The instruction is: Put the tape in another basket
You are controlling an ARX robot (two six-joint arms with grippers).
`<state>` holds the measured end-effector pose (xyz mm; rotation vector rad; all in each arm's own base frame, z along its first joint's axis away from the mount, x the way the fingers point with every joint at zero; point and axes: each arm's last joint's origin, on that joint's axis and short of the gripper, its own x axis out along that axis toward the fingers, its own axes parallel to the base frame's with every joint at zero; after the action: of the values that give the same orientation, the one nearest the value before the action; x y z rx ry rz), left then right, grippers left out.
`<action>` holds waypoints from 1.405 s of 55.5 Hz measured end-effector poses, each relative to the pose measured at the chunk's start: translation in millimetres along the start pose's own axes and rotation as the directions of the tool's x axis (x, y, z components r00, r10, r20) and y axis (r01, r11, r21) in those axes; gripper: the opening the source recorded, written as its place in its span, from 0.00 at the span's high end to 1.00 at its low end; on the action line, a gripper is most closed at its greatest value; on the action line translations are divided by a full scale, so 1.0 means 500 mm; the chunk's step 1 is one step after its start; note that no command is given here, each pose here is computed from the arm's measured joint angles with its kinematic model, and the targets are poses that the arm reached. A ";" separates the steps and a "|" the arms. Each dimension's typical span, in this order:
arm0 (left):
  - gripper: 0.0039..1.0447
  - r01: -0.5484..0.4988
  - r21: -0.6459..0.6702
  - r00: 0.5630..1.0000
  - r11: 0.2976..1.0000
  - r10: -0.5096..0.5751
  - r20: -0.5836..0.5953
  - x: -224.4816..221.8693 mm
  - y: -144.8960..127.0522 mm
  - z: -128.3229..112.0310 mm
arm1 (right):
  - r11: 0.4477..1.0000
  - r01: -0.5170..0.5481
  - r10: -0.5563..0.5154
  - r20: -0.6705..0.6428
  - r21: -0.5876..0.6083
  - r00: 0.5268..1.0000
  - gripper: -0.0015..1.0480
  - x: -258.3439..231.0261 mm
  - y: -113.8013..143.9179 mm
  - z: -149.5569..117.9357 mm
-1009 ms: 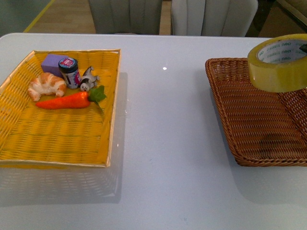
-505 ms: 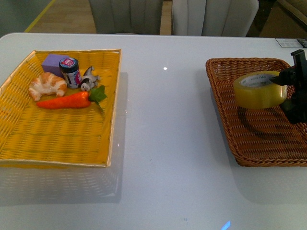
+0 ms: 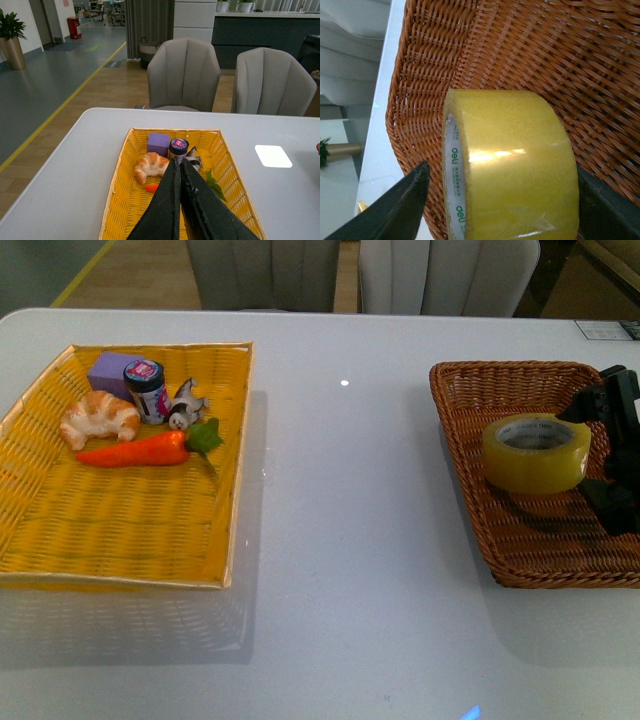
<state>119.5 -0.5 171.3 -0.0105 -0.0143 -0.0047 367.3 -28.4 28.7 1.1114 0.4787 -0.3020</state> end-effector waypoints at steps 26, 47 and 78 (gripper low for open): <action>0.99 0.000 0.000 1.000 1.000 0.000 0.001 -0.019 0.000 0.000 | 0.961 -0.016 0.056 0.136 -0.278 0.989 0.09 -0.266 0.069 0.052; 0.99 -0.002 0.000 1.000 1.000 0.002 -0.017 -0.043 0.000 -0.008 | 0.490 -0.030 0.454 0.225 -0.871 0.862 0.55 -0.517 0.066 0.010; 0.99 -0.001 0.000 1.000 1.000 0.001 -0.016 -0.044 0.000 -0.008 | 0.424 0.003 0.473 0.224 -0.906 0.852 0.98 -0.551 0.029 -0.050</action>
<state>97.8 -0.4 167.2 -0.0101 0.0014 -0.0042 131.8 -0.4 171.8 0.0059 -0.0139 -0.0022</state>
